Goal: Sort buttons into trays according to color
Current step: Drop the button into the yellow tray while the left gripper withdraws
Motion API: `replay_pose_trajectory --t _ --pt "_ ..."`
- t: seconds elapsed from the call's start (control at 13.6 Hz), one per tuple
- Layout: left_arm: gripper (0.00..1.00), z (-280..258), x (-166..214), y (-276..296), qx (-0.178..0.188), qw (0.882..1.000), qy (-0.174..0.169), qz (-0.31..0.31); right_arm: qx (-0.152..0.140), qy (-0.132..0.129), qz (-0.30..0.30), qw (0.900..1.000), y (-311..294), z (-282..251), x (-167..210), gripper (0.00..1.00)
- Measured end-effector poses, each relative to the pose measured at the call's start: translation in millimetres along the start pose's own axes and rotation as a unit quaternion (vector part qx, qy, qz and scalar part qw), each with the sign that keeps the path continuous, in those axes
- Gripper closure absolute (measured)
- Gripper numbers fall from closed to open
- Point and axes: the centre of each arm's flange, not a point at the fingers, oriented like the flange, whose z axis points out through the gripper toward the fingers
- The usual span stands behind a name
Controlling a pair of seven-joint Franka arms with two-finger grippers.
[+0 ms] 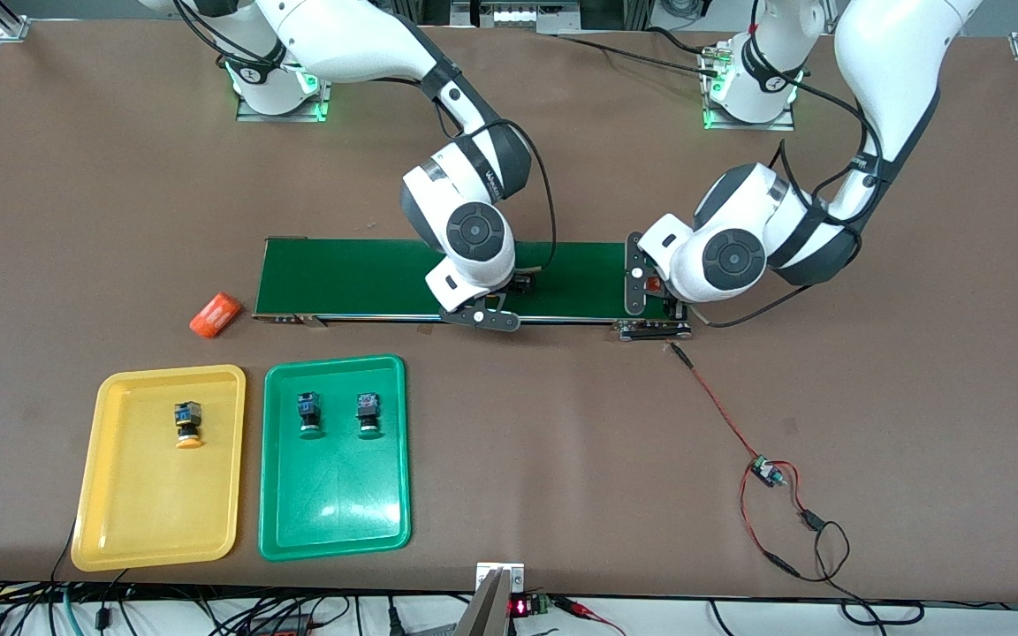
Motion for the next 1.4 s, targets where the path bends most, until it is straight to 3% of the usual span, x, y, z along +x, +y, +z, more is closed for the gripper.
replay_pose_trajectory --t 0.22,0.37,0.66,0.88,1.11,1.4 --pt "0.51 11 5 1 -0.003 1.000 0.003 0.002 -0.002 -0.002 0.001 1.000 1 4 0 0.37" --pt "0.37 15 5 1 -0.007 1.000 0.003 0.002 0.001 0.002 0.002 1.000 1 3 1 0.59" --pt "0.01 3 2 -2 0.001 1.000 0.004 -0.004 0.009 0.016 0.011 1.000 4 -12 11 0.61" --pt "0.00 -37 -7 3 0.012 0.999 -0.013 -0.048 0.023 0.043 0.037 0.998 39 -59 51 0.61" --pt "0.00 -87 -24 10 0.019 0.991 -0.032 -0.128 0.028 0.039 0.031 0.998 112 -110 104 0.61" --pt "0.00 -144 -65 6 0.054 0.961 -0.031 -0.268 0.033 0.033 0.001 0.999 236 -128 179 0.61"
